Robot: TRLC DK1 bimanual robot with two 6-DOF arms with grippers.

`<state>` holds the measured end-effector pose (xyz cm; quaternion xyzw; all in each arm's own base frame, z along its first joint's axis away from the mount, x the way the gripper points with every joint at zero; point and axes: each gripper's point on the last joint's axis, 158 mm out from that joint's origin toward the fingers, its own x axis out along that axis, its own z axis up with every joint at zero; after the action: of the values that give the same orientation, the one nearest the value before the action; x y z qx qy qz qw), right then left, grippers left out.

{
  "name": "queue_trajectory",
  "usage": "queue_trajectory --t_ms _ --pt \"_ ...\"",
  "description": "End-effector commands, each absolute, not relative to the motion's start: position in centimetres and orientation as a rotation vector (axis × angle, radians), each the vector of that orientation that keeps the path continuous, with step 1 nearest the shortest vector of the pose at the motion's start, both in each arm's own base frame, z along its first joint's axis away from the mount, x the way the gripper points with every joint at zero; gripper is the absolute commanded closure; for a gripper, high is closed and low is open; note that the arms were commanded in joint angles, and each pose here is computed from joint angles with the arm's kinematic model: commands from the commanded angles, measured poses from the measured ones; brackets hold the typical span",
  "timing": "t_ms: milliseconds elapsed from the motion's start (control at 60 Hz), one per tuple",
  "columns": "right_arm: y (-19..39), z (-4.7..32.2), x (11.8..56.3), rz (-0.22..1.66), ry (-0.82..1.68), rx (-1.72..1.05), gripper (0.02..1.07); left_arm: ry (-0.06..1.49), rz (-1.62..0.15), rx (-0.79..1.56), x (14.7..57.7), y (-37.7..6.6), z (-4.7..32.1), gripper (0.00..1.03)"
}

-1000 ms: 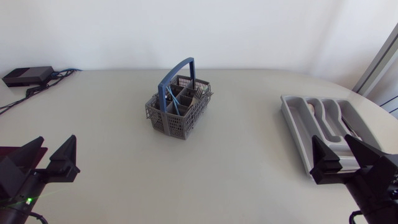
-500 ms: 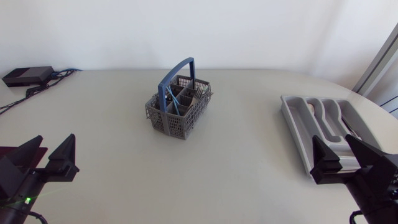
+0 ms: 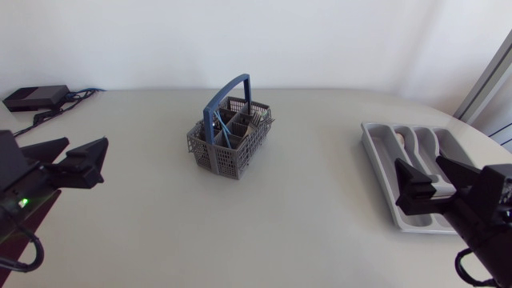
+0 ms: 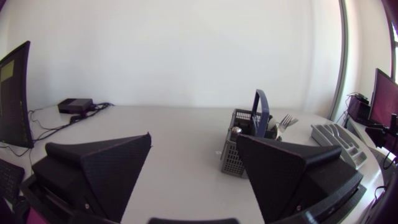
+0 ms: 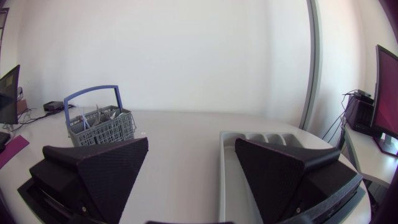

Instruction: Sort the cutlery from the basket into the organizer compartments.

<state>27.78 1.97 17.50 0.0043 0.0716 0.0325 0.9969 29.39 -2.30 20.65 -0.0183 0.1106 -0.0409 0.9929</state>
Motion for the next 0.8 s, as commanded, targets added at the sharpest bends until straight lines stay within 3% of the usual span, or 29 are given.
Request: queue_trajectory --t_ms 0,217,417,633,783 --pt "2.9 18.2 28.9 0.090 0.175 0.016 0.07 0.262 -0.102 -0.073 30.9 -3.4 21.8 0.12" --pt "3.9 16.8 31.3 0.116 0.300 0.016 0.07 0.509 -0.135 -0.046 34.4 -6.3 19.3 0.12" --pt "5.4 15.3 31.8 0.152 0.434 -0.059 0.07 0.719 -0.317 0.231 36.5 -11.0 15.8 0.11" --pt "8.5 13.9 31.9 0.279 0.548 -0.115 0.07 0.804 -0.379 0.247 39.6 -15.2 13.2 0.19" --pt "10.1 12.0 31.6 0.387 0.654 -0.151 0.07 0.814 -0.400 0.245 41.0 -17.2 12.9 0.20"
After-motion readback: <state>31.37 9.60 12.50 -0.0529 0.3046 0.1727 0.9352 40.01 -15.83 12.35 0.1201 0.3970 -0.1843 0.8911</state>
